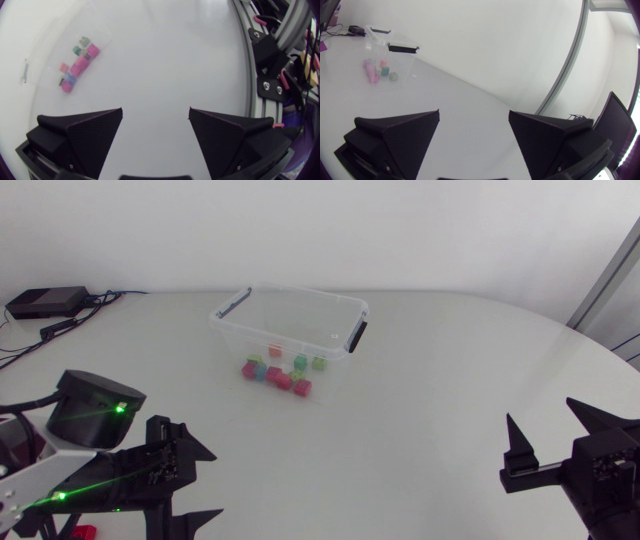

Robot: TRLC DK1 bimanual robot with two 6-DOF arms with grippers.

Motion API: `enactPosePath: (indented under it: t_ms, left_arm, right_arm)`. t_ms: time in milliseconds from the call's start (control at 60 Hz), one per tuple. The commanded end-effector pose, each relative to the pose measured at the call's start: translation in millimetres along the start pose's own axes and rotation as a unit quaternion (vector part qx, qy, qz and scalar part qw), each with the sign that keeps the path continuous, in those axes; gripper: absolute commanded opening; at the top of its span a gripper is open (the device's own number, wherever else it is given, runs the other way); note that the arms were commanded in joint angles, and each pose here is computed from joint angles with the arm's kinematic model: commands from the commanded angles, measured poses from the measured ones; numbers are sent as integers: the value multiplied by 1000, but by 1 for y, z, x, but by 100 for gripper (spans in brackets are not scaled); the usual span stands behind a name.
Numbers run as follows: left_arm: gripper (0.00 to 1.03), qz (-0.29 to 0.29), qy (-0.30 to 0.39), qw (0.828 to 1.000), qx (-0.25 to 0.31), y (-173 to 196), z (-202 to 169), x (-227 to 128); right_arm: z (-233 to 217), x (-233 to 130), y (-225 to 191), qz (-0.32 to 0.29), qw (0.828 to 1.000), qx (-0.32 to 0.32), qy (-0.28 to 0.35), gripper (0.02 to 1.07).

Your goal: Pick up the duplo bricks and place them in the container

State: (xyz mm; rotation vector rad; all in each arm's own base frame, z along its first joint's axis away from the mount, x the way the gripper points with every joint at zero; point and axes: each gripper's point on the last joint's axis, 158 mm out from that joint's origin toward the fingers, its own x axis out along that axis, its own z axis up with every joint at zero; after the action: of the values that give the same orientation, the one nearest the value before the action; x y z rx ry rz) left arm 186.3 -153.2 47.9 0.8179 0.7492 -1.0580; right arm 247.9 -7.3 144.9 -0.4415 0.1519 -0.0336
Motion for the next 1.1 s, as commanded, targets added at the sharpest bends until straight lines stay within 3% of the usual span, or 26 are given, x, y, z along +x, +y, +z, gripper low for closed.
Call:
enactPosePath:
  t_ms: [0, 200, 567, 817, 1083]
  left_arm:
    - [92, -39, 10, 999, 36, -8, 9, -4]
    - [92, -136, 70, 988, 35, -39, -4, -10]
    - [91, -234, 149, 960, 44, -95, -28, 4]
    - [87, -235, 213, 947, 47, -103, -62, 14]
    - [87, -236, 218, 946, 47, -110, -69, 16]
  right_arm:
    - [-8, 1, 4, 4, 1000, 8, 8, 102]
    - [-8, 1, 4, 4, 1000, 8, 8, 102]
    - [-8, 1, 4, 4, 1000, 8, 8, 102]
    - [-8, 1, 4, 4, 1000, 8, 8, 102]
    - [-7, 1, 4, 3, 1000, 8, 7, 102]
